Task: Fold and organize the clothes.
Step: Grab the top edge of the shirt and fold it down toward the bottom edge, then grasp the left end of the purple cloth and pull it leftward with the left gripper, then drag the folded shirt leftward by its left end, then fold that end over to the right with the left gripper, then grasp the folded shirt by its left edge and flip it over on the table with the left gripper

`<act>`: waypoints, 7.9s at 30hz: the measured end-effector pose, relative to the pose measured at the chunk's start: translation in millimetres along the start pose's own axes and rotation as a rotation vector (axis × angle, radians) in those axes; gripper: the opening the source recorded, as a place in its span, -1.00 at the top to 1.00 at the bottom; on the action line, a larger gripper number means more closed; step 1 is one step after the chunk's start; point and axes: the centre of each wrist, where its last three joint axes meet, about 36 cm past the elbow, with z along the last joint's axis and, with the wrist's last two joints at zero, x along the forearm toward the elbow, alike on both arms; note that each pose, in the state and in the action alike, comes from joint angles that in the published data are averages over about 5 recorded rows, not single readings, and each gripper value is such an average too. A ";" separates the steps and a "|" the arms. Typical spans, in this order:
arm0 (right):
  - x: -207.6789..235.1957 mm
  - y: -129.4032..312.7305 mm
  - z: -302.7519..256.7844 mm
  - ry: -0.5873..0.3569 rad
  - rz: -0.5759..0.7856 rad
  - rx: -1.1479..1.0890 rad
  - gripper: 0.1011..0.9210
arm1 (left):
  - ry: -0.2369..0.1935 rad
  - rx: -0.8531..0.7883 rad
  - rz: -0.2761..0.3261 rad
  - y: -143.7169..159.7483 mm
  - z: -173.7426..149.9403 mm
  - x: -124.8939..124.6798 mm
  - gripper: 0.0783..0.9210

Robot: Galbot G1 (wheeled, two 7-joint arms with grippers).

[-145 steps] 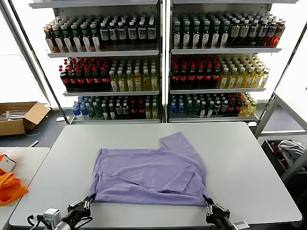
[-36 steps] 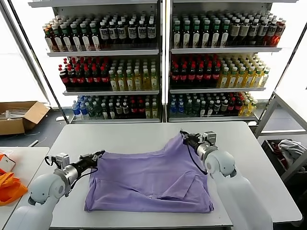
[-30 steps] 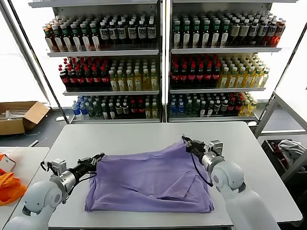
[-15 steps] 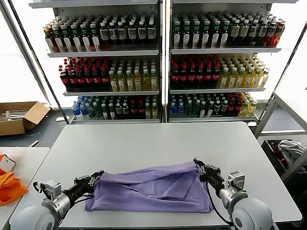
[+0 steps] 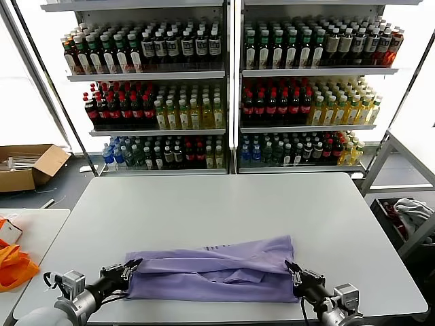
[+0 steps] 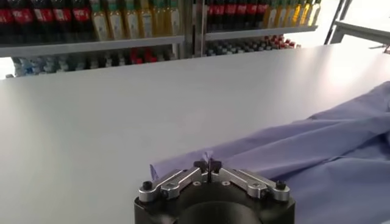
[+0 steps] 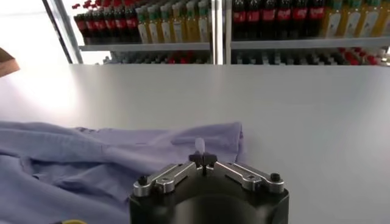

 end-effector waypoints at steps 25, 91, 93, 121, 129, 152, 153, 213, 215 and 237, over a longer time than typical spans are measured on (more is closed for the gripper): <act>8.0 -31.6 15.1 -0.292 0.131 0.013 -0.61 | -0.101 0.139 -0.208 -46.9 22.5 12.4 -0.69; 35.5 -41.3 15.5 -0.392 0.215 -0.033 -0.76 | -0.336 0.079 -0.307 -12.3 -36.7 20.7 0.94; 35.9 -41.9 16.9 -0.389 0.220 -0.037 -0.76 | -0.329 0.071 -0.252 -27.4 -35.8 13.3 0.94; 34.7 -30.8 20.7 -0.376 0.209 -0.055 -0.76 | -0.210 0.177 -0.049 -128.9 2.0 -47.6 0.85; 36.1 -27.9 20.7 -0.378 0.204 -0.059 -0.76 | -0.211 0.226 -0.051 -141.1 -2.2 -40.9 0.40; 34.0 -27.7 19.0 -0.385 0.195 -0.047 -0.76 | -0.142 0.216 -0.201 -27.1 -35.3 -11.2 -0.77; 34.1 -27.8 19.0 -0.384 0.195 -0.047 -0.76 | -0.131 0.219 -0.206 -22.4 -32.8 -13.1 -0.77; 40.3 -30.4 22.9 -0.403 0.183 -0.095 -0.76 | -0.268 0.304 -0.511 162.1 -33.5 79.1 0.92; 40.0 -31.6 23.4 -0.405 0.186 -0.096 -0.76 | -0.279 0.286 -0.514 161.3 -41.3 83.8 0.92; 47.3 -32.4 25.9 -0.397 0.232 -0.106 -0.76 | -0.151 0.133 -0.147 -57.5 -42.3 -46.2 0.92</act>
